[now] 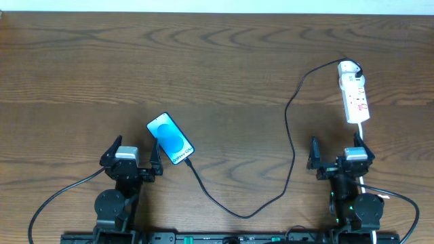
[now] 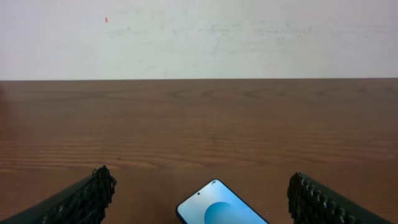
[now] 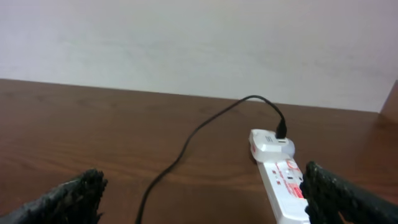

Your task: Plug charger to phone and switch on socket

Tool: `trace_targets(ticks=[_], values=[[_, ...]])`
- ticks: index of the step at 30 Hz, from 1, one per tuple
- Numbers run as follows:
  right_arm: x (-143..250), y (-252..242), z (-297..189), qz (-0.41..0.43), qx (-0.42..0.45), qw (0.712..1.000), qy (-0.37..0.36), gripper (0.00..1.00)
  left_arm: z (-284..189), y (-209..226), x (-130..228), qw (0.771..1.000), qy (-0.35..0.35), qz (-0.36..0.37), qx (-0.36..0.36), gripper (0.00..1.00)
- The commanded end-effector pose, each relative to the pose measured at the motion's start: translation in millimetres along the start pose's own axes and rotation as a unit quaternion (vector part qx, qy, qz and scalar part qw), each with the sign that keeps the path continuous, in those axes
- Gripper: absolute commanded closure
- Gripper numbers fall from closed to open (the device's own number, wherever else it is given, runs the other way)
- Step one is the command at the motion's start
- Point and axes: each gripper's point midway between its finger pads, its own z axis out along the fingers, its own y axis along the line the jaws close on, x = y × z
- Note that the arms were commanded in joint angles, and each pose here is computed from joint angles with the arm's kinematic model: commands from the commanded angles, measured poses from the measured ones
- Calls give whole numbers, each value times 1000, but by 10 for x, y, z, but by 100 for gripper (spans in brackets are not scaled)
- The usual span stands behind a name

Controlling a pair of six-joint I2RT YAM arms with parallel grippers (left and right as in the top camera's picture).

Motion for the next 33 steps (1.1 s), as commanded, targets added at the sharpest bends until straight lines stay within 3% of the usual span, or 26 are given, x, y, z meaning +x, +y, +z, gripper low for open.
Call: trace_targets(ticks=[1, 8, 33], values=[[38, -42, -9, 1, 15, 1000, 6, 1, 6, -21, 151, 1000, 23, 1, 6, 9], [83, -193, -23, 58, 64, 996, 12, 1, 6, -21, 151, 1000, 23, 1, 6, 9], [136, -166, -22, 57, 59, 996, 23, 1, 6, -21, 151, 1000, 23, 1, 6, 9]])
